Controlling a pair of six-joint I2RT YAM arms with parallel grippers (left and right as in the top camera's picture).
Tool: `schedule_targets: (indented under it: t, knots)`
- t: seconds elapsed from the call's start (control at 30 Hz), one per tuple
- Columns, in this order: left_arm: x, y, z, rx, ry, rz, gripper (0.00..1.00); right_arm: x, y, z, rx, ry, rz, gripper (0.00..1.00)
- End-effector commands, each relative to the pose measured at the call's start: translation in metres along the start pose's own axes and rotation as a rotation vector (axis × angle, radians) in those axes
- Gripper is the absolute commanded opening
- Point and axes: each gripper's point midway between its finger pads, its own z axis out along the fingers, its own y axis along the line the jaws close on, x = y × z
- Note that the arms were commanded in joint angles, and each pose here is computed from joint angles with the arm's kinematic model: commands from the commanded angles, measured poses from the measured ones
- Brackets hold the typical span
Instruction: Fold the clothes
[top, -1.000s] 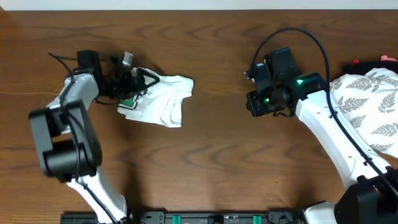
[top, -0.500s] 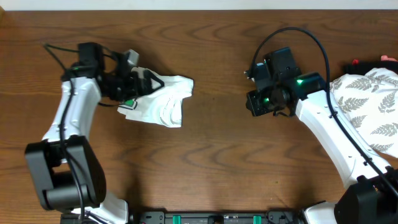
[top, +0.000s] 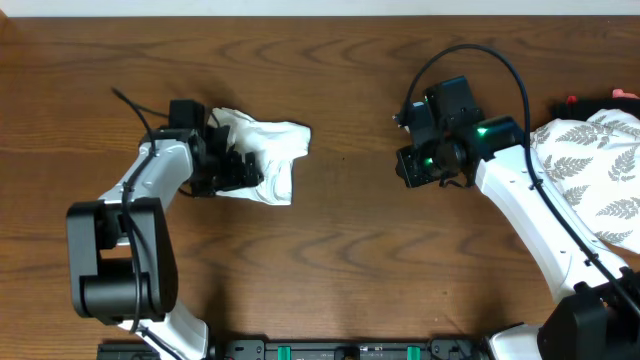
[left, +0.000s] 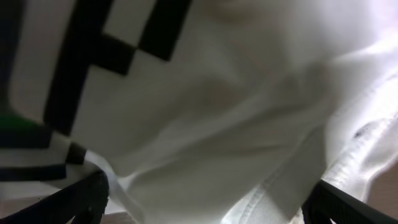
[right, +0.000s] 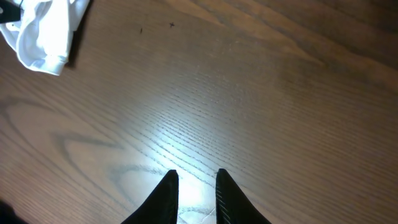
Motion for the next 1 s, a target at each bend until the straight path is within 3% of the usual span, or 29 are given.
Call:
schedule_targets:
  t: [0.0,0.27,0.6,0.77,0.9,0.97]
  knots:
    - [0.019,0.023,0.015,-0.094,0.065,-0.066,0.98,0.000,0.002,-0.004,0.000,-0.013,-0.007,0.19]
    - [-0.005,0.012,-0.014,-0.084,-0.039,-0.036,0.98,0.002,0.002,-0.004,0.001,-0.004,-0.005,0.20]
    - [-0.072,-0.030,-0.119,-0.039,-0.483,0.097,1.00,0.000,0.002,-0.004,0.001,-0.010,-0.006,0.20]
    - [-0.089,-0.040,-0.126,-0.025,-0.560,0.136,0.65,0.000,0.002,-0.004,0.001,-0.012,0.001,0.19]
    - [-0.095,-0.034,-0.103,-0.028,-0.527,0.127,0.33,0.001,0.002,-0.004,0.000,-0.009,0.002,0.20]
    - [-0.093,-0.028,-0.085,-0.031,-0.480,0.114,0.22,0.001,0.002,-0.004,0.000,-0.007,0.002,0.19]
